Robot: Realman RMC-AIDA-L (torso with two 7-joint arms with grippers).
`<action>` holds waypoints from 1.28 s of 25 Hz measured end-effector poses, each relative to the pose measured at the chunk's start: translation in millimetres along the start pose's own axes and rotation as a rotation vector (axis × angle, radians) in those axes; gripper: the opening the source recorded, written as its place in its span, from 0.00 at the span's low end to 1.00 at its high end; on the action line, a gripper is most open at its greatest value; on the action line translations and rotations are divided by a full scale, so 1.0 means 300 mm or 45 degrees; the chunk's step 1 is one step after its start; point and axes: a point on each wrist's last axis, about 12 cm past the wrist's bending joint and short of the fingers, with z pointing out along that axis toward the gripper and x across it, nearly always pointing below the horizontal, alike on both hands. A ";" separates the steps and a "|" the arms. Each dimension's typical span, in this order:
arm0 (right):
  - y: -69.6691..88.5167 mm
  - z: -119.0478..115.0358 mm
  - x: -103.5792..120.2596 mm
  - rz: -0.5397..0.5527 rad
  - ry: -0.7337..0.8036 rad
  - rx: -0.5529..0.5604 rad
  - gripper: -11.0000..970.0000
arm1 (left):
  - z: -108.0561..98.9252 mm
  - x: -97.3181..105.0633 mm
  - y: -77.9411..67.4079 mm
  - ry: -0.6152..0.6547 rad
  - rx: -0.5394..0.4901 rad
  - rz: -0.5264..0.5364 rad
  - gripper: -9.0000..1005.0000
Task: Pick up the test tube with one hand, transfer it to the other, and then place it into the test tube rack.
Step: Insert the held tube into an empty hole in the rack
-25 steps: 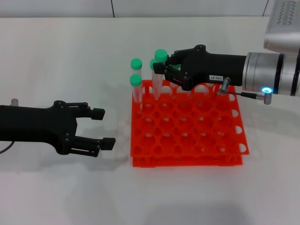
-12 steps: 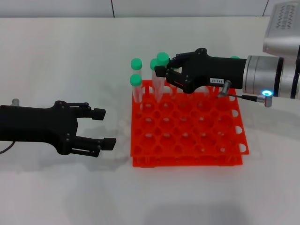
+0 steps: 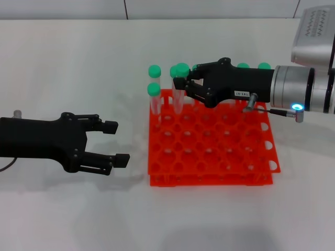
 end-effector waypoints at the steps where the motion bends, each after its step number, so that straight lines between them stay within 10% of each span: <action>1: -0.001 0.000 0.002 -0.001 0.002 0.002 0.22 | 0.000 0.000 0.000 0.000 0.000 0.000 0.86; 32: -0.008 -0.013 0.024 0.007 -0.018 0.039 0.23 | 0.008 -0.010 0.006 -0.002 0.004 0.005 0.86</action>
